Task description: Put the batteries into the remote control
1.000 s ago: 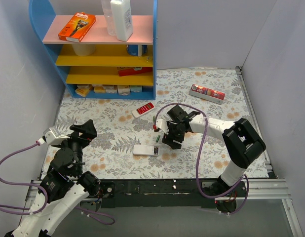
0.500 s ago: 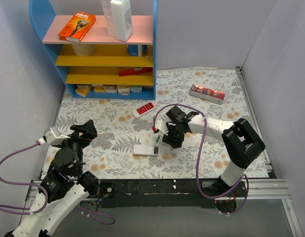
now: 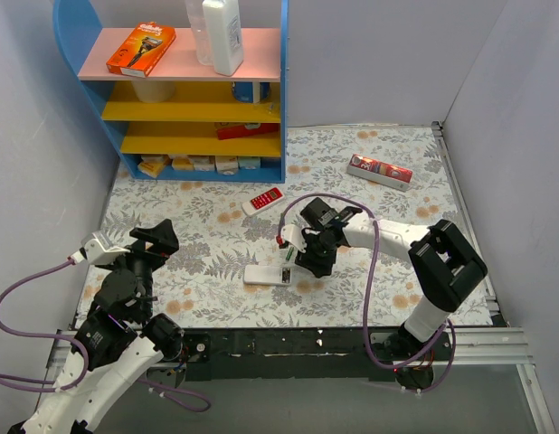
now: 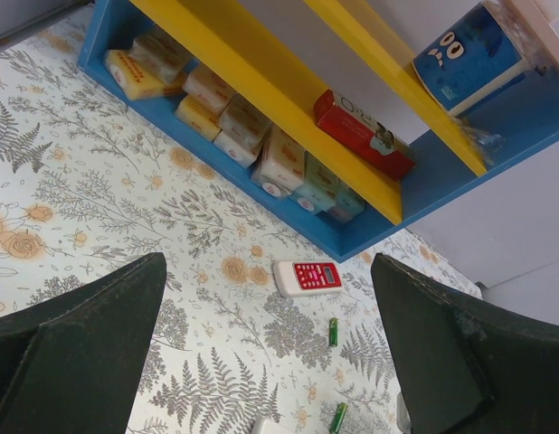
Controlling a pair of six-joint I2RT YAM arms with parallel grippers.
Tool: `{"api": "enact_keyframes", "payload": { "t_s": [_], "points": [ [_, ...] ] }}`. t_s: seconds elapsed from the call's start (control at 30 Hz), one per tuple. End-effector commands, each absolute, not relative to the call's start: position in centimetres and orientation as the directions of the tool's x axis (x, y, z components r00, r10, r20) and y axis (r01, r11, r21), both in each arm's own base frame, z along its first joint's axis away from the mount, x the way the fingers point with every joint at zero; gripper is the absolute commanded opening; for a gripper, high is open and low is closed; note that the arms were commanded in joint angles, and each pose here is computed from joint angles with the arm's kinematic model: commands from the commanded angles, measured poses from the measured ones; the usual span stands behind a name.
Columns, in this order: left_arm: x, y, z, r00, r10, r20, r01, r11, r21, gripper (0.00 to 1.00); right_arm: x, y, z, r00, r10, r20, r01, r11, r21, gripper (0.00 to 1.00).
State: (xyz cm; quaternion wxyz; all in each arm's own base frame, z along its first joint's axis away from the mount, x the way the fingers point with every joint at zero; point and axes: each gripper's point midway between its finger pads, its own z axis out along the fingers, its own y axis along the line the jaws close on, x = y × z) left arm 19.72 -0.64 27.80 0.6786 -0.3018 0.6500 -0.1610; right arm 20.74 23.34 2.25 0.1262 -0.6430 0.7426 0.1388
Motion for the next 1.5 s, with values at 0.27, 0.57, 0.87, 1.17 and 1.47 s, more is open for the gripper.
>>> {"api": "enact_keyframes", "payload": {
  "t_s": [0.27, 0.57, 0.87, 1.17, 1.47],
  "points": [
    [20.1, -0.5, 27.4, 0.100, -0.587, -0.803, -0.203, 0.778, -0.594, 0.98, 18.7, 27.8, 7.2, -0.151, -0.853, -0.500, -0.987, 0.159, 0.027, 0.43],
    [20.0, -0.5, 27.4, 0.100, -0.588, -0.803, -0.202, 0.778, -0.595, 0.98, 18.1, 30.8, 6.8, -0.140, -0.851, -0.506, -0.988, 0.155, 0.013, 0.45],
    [20.0, -0.4, 27.3, 0.100, -0.588, -0.802, -0.204, 0.777, -0.595, 0.98, 18.3, 32.0, 5.8, -0.142, -0.861, -0.488, -0.988, 0.157, 0.010, 0.46],
    [20.1, -0.4, 27.2, 0.099, -0.586, -0.805, -0.206, 0.779, -0.592, 0.98, 18.4, 32.6, 5.4, -0.142, -0.866, -0.480, -0.988, 0.156, 0.011, 0.46],
    [20.0, -0.4, 27.4, 0.101, -0.589, -0.802, -0.203, 0.777, -0.596, 0.98, 18.3, 32.3, 5.0, -0.149, -0.877, -0.458, -0.987, 0.157, 0.019, 0.47]
  ]
}}
